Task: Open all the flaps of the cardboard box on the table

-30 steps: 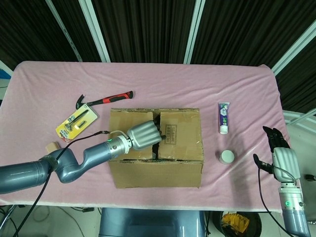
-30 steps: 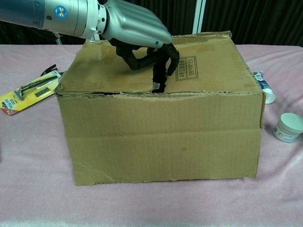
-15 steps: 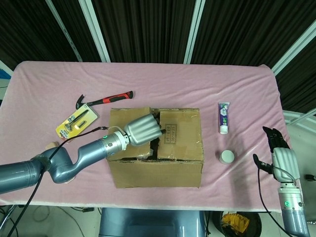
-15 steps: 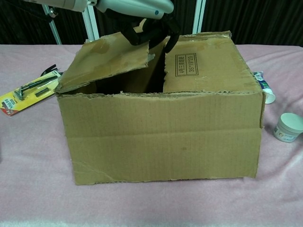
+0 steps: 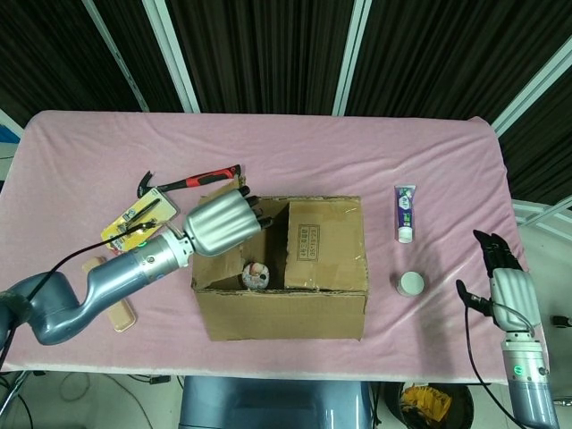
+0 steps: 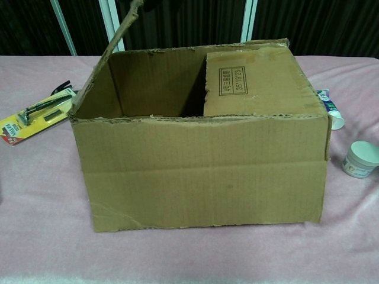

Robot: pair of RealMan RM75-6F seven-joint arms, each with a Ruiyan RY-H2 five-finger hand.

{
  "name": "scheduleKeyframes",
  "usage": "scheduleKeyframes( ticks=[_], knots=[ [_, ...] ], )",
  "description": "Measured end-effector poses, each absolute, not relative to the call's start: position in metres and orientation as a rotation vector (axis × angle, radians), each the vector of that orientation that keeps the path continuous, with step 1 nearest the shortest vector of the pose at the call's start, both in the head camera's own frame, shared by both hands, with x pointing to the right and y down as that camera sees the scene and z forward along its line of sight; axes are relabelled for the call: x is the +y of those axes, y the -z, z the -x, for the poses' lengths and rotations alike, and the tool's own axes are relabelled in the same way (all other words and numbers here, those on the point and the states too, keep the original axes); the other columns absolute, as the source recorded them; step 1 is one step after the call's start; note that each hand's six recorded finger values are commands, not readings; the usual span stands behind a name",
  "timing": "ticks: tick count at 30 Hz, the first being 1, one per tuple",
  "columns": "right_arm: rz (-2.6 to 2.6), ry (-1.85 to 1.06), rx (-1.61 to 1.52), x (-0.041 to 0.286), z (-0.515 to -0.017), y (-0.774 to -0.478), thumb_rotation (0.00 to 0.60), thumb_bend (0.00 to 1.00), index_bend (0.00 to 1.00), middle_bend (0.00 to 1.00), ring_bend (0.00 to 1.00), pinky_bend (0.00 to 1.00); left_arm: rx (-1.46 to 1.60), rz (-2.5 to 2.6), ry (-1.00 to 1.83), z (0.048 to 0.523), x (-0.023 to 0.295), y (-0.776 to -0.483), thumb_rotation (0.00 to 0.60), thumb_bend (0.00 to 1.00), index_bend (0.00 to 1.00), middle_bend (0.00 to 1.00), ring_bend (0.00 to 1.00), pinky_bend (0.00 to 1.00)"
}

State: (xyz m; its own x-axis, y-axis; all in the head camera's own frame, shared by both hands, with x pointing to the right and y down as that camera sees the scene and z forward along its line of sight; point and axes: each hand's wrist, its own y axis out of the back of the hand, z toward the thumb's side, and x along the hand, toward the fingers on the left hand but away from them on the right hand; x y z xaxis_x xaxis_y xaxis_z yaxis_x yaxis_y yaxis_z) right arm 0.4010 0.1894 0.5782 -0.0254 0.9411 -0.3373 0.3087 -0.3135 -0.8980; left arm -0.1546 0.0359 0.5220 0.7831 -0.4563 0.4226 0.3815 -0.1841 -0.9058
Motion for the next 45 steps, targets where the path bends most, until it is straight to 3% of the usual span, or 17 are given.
scheduleKeyframes(
  ticks=[16,27,35,38,45],
  knots=[
    [1.657,-1.358,-1.3,0.192,-0.397,-0.579,0.6,0.42,0.05,0.13,0.07,0.23,0.191,1.543,0.871,0.259,0.044,-0.491,0.6,0.87,0.35,0.52,0.41,0.43],
    [1.652,-1.359,-1.294,0.193,-0.395,-0.579,0.6,0.42,0.05,0.13,0.07,0.23,0.236,1.523,0.948,0.31,0.05,-0.489,0.6,0.81,0.33,0.49,0.39,0.42],
    [1.653,-1.363,-1.285,0.194,-0.394,-0.579,0.6,0.42,0.05,0.13,0.07,0.23,0.255,1.545,1.021,0.338,0.061,-0.497,0.6,0.66,0.31,0.47,0.38,0.42],
    [1.653,-1.363,-1.284,0.194,-0.394,-0.579,0.6,0.42,0.05,0.13,0.07,0.23,0.279,1.556,1.05,0.35,0.066,-0.5,0.6,0.56,0.26,0.42,0.34,0.38],
    [1.643,-1.322,-1.279,0.188,-0.391,-0.57,0.6,0.42,0.05,0.13,0.07,0.23,0.46,1.604,1.109,0.382,0.084,-0.501,0.6,0.24,0.08,0.13,0.07,0.09]
  ],
)
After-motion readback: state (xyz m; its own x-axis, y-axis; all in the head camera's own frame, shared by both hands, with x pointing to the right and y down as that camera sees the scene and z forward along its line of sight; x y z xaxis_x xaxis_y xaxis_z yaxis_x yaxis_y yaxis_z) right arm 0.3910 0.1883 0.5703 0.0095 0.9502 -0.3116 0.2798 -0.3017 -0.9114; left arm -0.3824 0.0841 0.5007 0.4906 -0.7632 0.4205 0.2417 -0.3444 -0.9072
